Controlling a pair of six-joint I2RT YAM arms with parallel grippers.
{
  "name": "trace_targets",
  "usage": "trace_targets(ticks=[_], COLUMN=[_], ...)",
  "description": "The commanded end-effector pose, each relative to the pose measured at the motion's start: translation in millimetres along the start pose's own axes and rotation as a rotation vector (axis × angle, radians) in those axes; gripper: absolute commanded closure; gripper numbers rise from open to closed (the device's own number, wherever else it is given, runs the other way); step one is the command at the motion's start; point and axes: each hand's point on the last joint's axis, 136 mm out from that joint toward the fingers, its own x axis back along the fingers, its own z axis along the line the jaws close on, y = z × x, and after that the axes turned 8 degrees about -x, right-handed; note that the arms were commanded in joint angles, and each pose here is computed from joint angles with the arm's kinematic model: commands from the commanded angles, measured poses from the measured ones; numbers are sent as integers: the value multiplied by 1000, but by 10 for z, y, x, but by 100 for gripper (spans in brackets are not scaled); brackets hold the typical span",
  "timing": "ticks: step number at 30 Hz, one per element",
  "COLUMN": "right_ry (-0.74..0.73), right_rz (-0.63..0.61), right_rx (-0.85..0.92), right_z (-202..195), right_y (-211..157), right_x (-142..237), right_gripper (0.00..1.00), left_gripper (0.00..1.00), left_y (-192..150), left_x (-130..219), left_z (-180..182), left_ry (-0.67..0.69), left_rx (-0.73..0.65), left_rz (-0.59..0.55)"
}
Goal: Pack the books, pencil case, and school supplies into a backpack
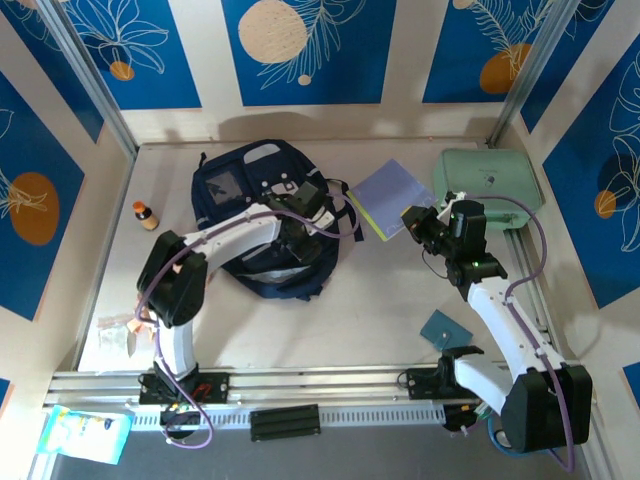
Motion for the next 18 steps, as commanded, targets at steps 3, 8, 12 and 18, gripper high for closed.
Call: trace_targets(ticks=[3,8,12,18], right_ry=[9,3,-1,-13], right_rz=[4,5,-3,-17], right_rx=[0,-10,-8,6], right_z=[-12,-48,-58,-105], right_y=[-1,-7,10,48], right_x=[-4,0,27,115], right_gripper=[100,100,100,100], left_gripper=[44,62,84,100], left_y=[-108,-79,-58,133], left_x=[-43,-58,-8,440], left_z=[116,158,206,406], left_ry=[85,105,127,210], left_rx=[-58,-51,-39,26], left_rz=[111,119,111,-39])
